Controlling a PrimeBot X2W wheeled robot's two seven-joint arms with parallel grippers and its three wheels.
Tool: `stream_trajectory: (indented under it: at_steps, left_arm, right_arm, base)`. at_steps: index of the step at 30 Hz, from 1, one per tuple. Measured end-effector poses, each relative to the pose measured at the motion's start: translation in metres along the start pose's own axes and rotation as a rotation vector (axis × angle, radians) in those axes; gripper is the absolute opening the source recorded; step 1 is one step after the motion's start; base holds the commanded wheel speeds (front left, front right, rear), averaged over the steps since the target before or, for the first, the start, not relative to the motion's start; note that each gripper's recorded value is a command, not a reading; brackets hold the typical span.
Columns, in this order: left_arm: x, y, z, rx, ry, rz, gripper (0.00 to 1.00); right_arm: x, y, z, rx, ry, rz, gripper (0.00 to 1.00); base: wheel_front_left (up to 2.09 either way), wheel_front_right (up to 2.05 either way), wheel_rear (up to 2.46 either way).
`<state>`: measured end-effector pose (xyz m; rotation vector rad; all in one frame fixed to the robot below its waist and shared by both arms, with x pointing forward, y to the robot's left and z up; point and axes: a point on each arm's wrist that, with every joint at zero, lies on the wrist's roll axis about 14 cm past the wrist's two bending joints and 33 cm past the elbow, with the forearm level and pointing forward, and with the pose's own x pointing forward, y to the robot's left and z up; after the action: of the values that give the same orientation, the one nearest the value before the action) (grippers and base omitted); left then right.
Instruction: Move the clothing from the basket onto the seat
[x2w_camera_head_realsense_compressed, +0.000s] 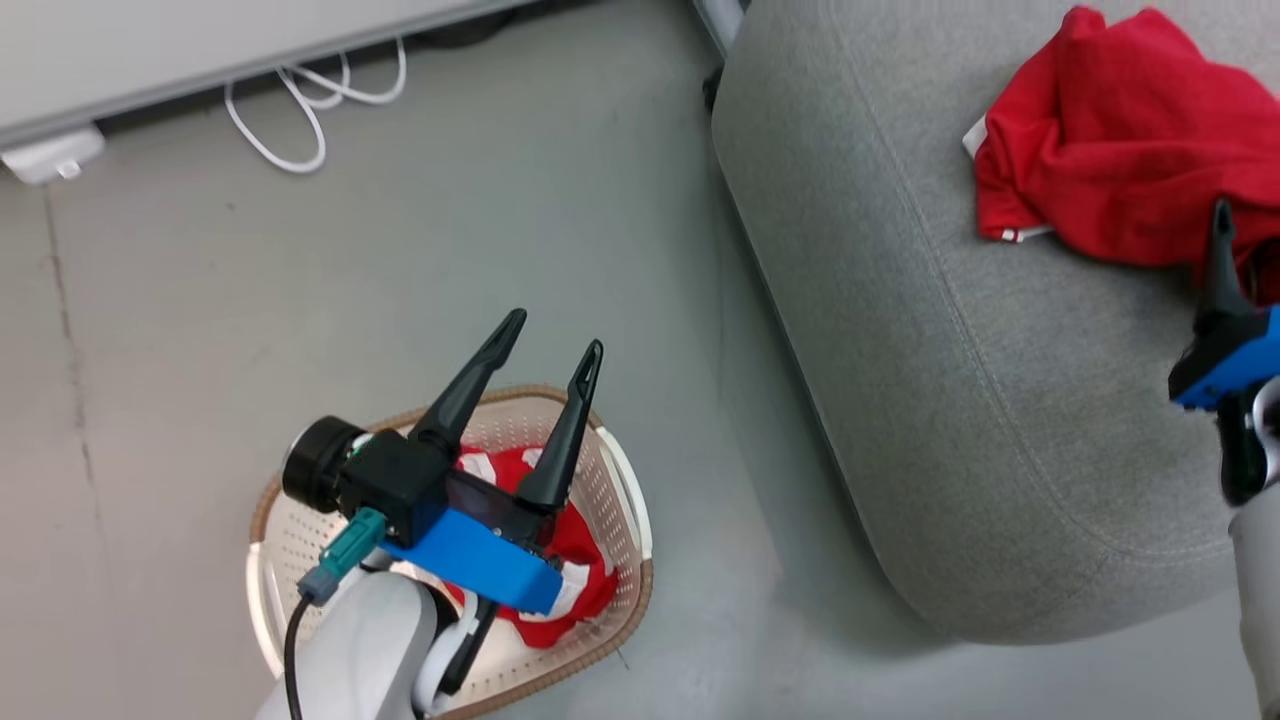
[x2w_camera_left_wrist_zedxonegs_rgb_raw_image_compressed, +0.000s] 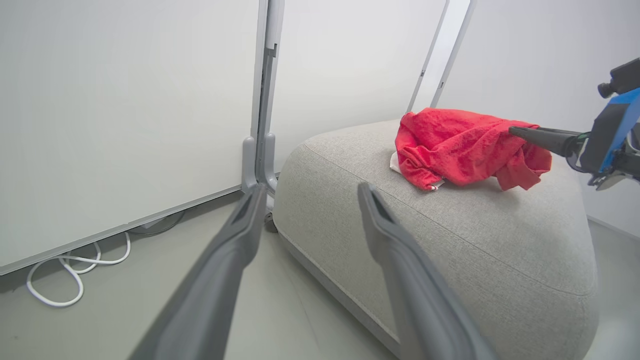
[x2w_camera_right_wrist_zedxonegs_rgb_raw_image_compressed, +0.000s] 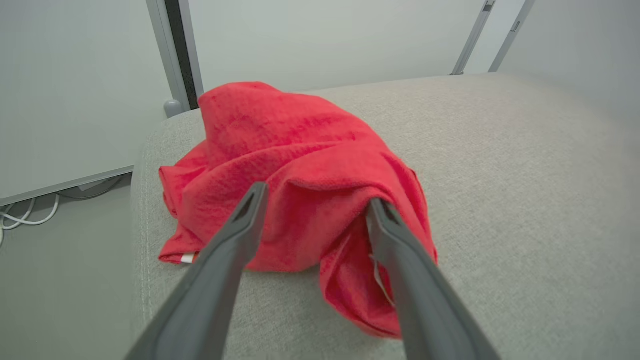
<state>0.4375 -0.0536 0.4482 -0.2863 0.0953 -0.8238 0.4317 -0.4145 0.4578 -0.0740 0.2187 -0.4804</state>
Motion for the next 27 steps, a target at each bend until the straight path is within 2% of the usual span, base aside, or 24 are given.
stream_trajectory:
  at_steps: [9, 16, 24, 27]
  left_arm:
    - [-0.029, -0.005, 0.020, 0.000, -0.033, 0.096, 1.00]
    - [-0.058, 0.005, 0.027, 0.006, -0.046, 0.203, 1.00]
    - [-0.097, 0.029, 0.034, 0.029, -0.058, 0.343, 1.00]
    - [-0.110, 0.040, 0.039, 0.034, -0.074, 0.400, 1.00]
  right_arm:
    - [-0.037, 0.014, 0.007, 0.025, -0.065, 0.068, 1.00]
    - [-0.063, 0.038, 0.019, 0.020, -0.133, 0.152, 1.00]
    - [-0.092, 0.085, 0.039, 0.034, -0.198, 0.269, 1.00]
    - [-0.103, 0.101, 0.037, 0.005, -0.193, 0.311, 1.00]
  base:
    - [0.00, 0.00, 0.00]
    - [0.00, 0.00, 0.00]
    - [0.00, 0.00, 0.00]
    - [0.00, 0.00, 0.00]
